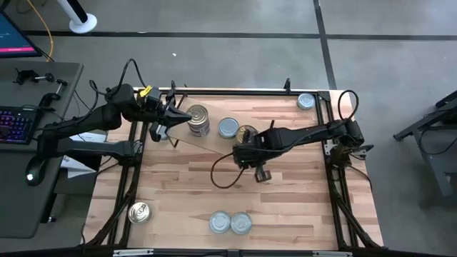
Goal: Stack canned seafood by type on shelf
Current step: Adjust the shelf
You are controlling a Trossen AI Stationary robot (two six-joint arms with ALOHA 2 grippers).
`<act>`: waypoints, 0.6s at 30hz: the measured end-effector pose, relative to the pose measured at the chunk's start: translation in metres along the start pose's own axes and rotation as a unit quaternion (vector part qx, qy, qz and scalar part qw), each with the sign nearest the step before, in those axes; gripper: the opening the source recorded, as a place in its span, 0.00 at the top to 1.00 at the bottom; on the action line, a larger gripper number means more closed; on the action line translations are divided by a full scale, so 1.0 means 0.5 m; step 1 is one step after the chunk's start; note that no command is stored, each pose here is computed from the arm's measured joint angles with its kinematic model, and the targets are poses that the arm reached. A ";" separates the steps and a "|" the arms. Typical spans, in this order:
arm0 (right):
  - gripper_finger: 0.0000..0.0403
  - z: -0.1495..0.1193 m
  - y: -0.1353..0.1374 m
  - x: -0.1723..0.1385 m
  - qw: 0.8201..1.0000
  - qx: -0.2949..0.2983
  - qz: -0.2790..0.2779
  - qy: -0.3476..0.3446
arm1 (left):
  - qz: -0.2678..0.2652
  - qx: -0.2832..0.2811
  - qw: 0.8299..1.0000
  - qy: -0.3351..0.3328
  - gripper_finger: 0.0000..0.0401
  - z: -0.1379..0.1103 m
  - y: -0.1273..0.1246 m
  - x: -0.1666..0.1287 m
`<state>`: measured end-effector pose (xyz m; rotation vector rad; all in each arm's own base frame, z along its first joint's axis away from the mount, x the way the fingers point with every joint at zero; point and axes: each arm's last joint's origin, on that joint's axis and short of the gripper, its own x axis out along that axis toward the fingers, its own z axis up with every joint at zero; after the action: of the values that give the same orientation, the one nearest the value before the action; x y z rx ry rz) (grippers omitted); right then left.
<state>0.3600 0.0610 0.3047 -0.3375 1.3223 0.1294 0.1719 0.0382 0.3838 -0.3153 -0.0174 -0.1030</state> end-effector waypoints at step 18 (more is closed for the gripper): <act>1.00 -0.011 0.023 -0.002 0.998 -0.022 0.042 0.031 | 0.012 -0.021 0.999 0.026 1.00 -0.017 0.019 0.031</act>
<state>0.3517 0.0704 0.3024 -0.3249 1.3963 0.2196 0.1885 0.0431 0.3735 -0.3539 0.0395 -0.0881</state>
